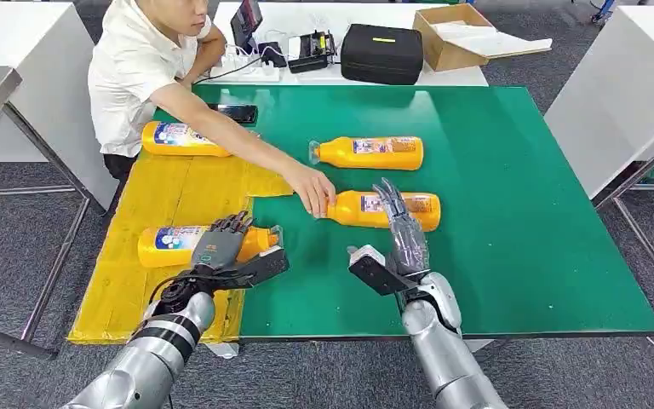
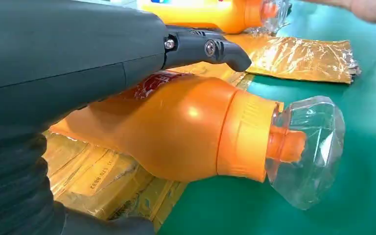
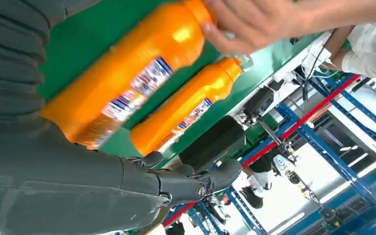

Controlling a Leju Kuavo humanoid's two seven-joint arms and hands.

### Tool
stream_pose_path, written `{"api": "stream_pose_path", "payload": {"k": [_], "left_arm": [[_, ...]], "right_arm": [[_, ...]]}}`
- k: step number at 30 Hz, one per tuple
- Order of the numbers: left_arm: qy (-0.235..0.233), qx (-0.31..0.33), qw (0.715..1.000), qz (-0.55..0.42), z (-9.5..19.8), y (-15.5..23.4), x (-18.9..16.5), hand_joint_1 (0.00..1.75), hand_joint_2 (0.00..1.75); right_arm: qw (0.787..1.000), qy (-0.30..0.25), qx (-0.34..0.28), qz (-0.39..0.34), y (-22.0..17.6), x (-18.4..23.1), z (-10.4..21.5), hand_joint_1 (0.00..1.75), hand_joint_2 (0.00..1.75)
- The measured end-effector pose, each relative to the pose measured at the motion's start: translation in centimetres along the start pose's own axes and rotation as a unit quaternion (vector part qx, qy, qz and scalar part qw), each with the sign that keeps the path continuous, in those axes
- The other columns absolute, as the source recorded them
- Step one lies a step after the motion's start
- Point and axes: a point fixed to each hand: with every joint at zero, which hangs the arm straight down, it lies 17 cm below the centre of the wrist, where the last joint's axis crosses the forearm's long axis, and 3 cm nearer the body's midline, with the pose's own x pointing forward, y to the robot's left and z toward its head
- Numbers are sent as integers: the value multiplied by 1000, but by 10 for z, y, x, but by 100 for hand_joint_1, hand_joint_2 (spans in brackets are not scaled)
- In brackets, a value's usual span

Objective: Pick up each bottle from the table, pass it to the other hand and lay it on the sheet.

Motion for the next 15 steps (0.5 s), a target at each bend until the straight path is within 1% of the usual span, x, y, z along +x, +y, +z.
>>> {"api": "stream_pose_path", "payload": {"k": [3,9,15], "left_arm": [[-3,24,1000,12,2,4,1,0,175],[-12,33,999,23,6,5,6,0,175],[-50,58,995,63,11,14,33,0,175]], "right_arm": [[1000,1,0,-1,0,0,0,0,175],[1000,3,4,0,3,1,2,0,175],[1000,6,4,-1,4,1,5,0,175]]}}
